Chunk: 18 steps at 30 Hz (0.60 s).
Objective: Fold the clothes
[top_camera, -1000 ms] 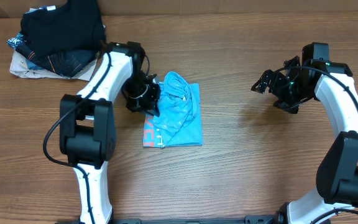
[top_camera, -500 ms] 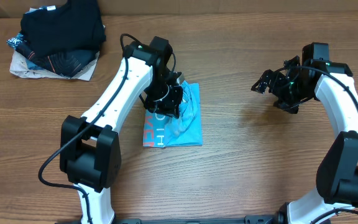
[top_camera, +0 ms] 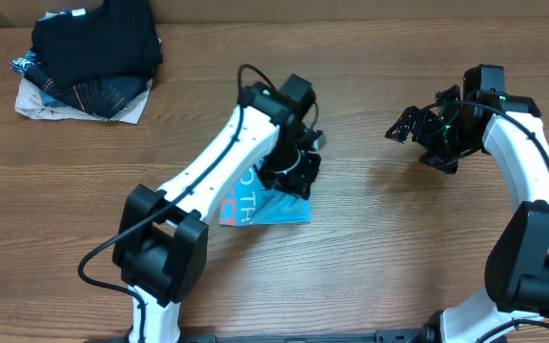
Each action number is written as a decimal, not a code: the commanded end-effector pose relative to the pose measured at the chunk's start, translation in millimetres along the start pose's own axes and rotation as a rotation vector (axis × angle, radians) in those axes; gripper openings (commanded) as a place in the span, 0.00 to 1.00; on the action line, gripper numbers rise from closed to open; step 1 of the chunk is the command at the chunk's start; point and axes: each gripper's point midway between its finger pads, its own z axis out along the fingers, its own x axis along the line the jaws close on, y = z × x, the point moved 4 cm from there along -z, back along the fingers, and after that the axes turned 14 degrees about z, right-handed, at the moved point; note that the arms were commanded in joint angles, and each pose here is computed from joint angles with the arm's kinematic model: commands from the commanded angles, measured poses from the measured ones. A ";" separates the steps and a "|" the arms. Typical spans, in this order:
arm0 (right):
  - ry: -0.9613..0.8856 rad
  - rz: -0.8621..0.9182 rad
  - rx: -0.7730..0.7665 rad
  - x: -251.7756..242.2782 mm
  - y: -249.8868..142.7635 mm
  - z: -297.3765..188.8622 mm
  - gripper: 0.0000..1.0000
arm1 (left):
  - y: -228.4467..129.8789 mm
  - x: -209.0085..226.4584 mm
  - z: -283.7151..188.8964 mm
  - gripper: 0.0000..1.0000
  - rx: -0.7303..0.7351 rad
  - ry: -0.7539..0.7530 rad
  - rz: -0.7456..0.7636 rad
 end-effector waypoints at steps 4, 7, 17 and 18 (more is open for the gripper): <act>0.016 -0.011 -0.007 4.6 -2.3 -3.6 1.00 | 1.2 -11.5 12.3 0.28 0.015 0.025 0.019; 0.016 -0.011 -0.008 4.8 -2.2 -3.6 1.00 | 1.3 -17.5 15.3 0.51 0.017 0.026 0.040; 0.016 -0.011 -0.008 4.8 -2.0 -3.5 1.00 | 8.9 -13.4 8.5 0.45 -0.021 0.026 0.056; 0.016 -0.011 -0.008 4.8 -2.0 -3.5 1.00 | 10.8 -9.7 3.7 0.45 -0.032 0.026 0.046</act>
